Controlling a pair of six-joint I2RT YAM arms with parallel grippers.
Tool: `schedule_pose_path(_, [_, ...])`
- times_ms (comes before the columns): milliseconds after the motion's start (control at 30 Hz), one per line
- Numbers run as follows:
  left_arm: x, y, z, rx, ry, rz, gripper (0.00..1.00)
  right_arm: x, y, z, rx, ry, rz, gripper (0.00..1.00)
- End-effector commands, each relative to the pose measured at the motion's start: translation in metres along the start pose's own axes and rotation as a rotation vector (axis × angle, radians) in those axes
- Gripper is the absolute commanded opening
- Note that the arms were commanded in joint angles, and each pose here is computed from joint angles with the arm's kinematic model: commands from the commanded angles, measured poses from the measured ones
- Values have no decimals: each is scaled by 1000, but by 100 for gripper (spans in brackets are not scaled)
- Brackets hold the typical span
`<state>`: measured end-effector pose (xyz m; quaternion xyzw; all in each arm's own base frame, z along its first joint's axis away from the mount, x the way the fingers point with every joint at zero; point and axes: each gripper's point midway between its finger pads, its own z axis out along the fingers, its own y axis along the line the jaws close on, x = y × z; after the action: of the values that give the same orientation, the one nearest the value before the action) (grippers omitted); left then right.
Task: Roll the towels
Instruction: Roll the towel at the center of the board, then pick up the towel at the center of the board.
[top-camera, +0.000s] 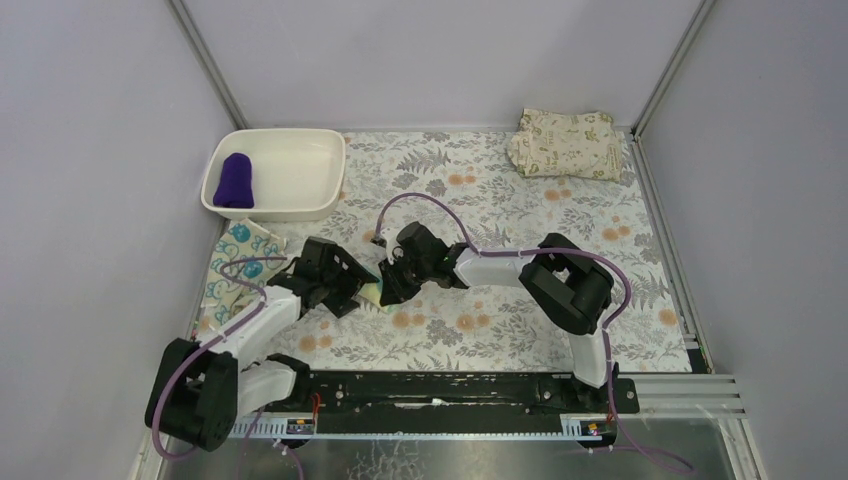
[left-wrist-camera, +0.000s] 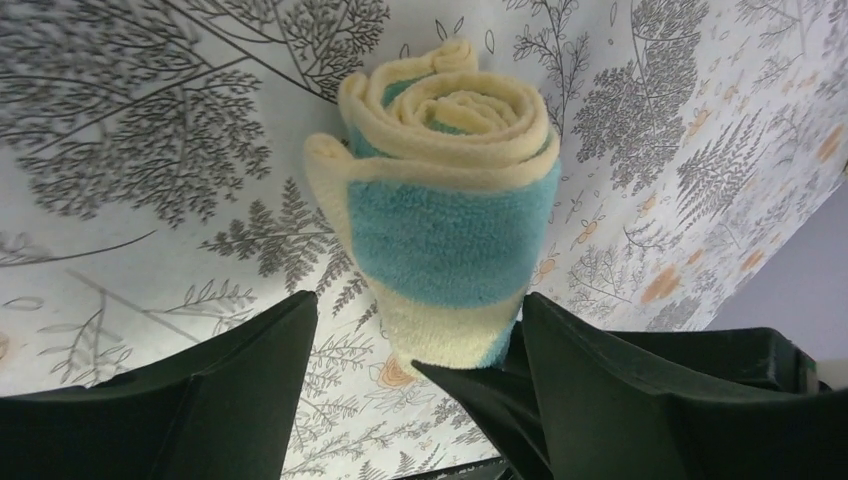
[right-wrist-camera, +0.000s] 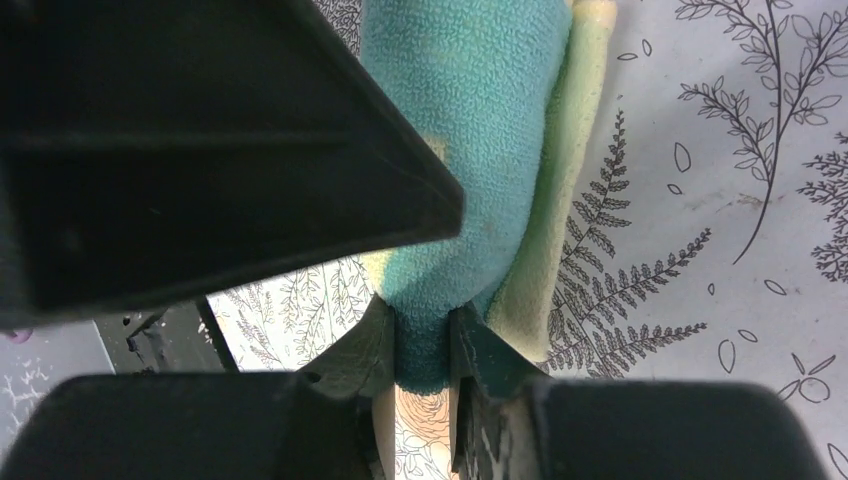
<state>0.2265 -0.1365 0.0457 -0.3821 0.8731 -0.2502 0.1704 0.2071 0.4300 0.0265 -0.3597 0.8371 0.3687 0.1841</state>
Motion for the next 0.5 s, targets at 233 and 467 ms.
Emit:
schedule_pose_path(233, [17, -10, 33, 8, 38, 19, 55, 67, -21, 8, 91, 207, 144, 4])
schedule_pose_path(467, [29, -7, 43, -4, 72, 46, 28, 59, -19, 9, 87, 183, 139, 6])
